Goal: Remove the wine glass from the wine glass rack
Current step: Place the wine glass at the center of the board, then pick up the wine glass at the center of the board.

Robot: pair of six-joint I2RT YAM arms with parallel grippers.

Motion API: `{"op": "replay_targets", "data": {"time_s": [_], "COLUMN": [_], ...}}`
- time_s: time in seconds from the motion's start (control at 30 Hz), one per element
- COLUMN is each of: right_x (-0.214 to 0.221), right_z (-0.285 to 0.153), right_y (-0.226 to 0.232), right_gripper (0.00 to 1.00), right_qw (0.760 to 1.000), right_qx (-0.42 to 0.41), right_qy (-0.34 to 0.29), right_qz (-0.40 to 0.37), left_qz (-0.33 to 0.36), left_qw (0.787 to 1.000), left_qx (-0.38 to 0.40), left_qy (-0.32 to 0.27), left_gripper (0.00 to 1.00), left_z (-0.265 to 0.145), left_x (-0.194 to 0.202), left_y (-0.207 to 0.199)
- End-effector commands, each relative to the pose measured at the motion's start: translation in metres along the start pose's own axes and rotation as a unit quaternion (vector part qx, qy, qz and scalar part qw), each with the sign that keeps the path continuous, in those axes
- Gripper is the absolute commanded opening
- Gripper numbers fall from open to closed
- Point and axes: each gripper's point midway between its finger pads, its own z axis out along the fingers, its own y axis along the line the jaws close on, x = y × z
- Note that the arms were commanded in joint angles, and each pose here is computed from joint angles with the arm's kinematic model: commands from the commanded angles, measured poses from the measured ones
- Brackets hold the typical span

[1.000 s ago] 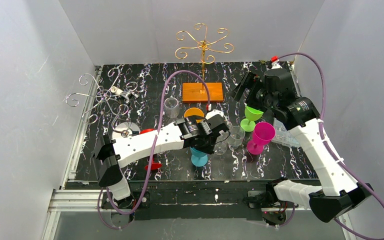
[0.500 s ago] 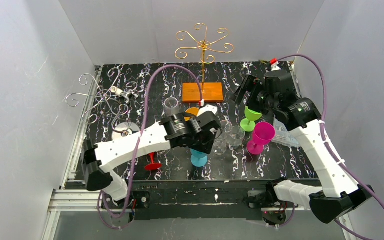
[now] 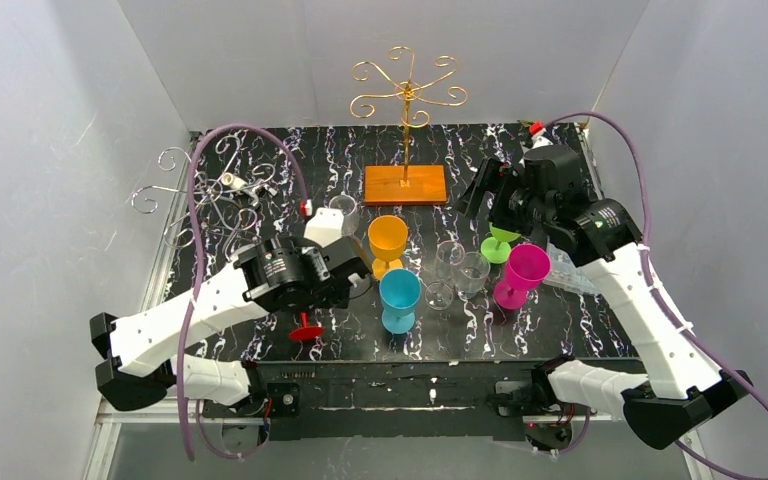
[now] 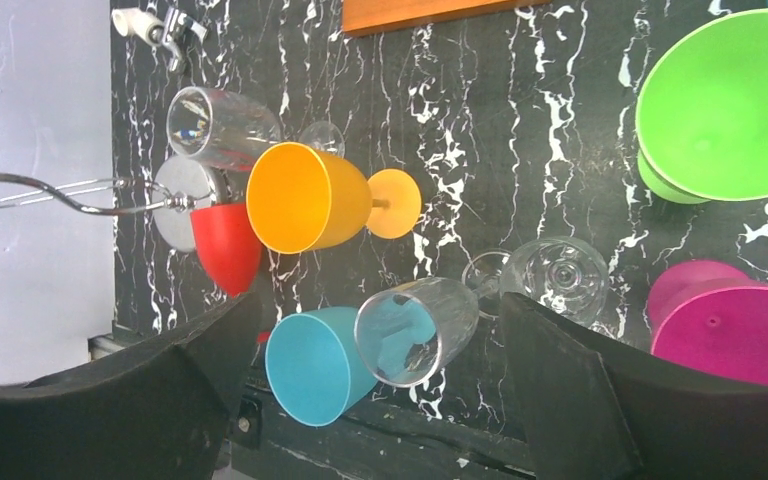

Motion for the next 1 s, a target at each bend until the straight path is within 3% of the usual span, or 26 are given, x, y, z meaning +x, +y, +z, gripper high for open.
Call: {"op": "replay_targets", "data": {"time_s": [0.0,0.37,0.97], "right_x": [-0.008,0.000,0.010], "right_z": [-0.012,-0.011,-0.005], "right_y": [0.018,0.027,0.024], "right_gripper": [0.98,0.98,0.98], "right_qw": [0.999,0.998,0.998], "right_qx": [-0.029,-0.041,-0.051], "right_qy": [-0.014,-0.008,-0.004], "right_qz": [-0.020,-0.036,-0.045], "left_qz": [-0.042,-0.115,-0.142], "left_qw": [0.994,0.986,0.970], "left_qx": [-0.096,-0.124,-0.196], "left_qy": [0.010,-0.008,-0.017], "left_gripper": [0.57,0.59,0.59], "left_z": [0.020,0.079,0.137], "left_x": [0.025,0.044,0.084], "left_y": [0.053,0.061,0.077]}}
